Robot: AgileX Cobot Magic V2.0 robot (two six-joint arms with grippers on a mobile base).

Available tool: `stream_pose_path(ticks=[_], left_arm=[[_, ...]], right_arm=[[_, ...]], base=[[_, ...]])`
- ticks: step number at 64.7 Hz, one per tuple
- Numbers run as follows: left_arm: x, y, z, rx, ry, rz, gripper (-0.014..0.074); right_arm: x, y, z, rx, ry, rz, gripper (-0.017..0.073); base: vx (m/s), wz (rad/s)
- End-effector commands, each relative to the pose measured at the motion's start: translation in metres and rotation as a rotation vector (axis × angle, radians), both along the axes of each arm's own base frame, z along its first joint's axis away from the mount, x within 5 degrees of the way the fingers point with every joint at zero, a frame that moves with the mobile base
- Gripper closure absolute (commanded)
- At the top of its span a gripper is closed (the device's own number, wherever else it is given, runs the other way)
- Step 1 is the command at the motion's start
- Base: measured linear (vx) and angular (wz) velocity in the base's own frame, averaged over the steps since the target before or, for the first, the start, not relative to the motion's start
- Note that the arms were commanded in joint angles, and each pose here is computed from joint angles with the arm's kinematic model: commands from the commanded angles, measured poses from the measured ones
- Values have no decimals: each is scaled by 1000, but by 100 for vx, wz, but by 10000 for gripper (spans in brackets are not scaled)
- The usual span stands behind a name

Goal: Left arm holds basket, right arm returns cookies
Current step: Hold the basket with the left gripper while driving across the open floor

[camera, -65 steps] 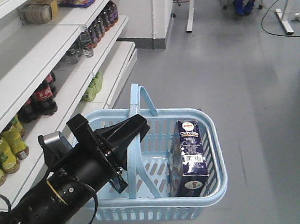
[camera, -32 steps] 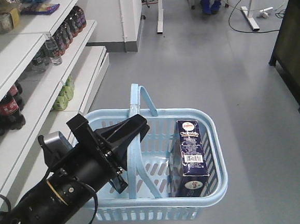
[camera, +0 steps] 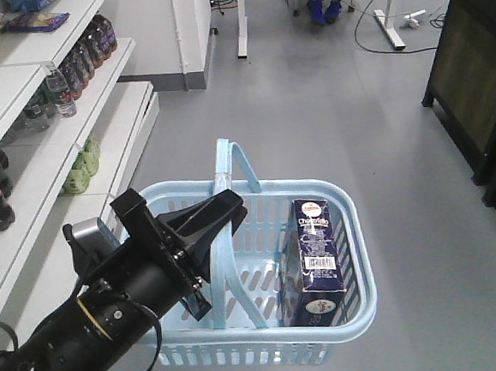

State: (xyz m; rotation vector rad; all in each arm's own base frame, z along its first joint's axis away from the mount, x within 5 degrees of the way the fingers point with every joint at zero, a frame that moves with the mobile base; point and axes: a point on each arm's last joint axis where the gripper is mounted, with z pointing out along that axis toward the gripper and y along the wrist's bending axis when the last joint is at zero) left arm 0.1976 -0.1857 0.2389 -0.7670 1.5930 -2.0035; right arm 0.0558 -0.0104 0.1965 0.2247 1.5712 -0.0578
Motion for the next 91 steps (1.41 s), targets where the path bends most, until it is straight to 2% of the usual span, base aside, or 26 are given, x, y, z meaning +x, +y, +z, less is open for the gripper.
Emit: stream_pose_path(ticks=[1,41,91], left_arm=[[-8,7,43,-257,-246,-10,594],[-8,7,43,-257,-246,-10,594],[-8,7,43,-257,-246,-10,594]], right_arm=[[1,0,0,-24,-40,2,565],[1,0,0,-24,-40,2,565],[1,0,0,-24,-39,2,565]], base=[[8,-7],[14,-5],[28,-1]])
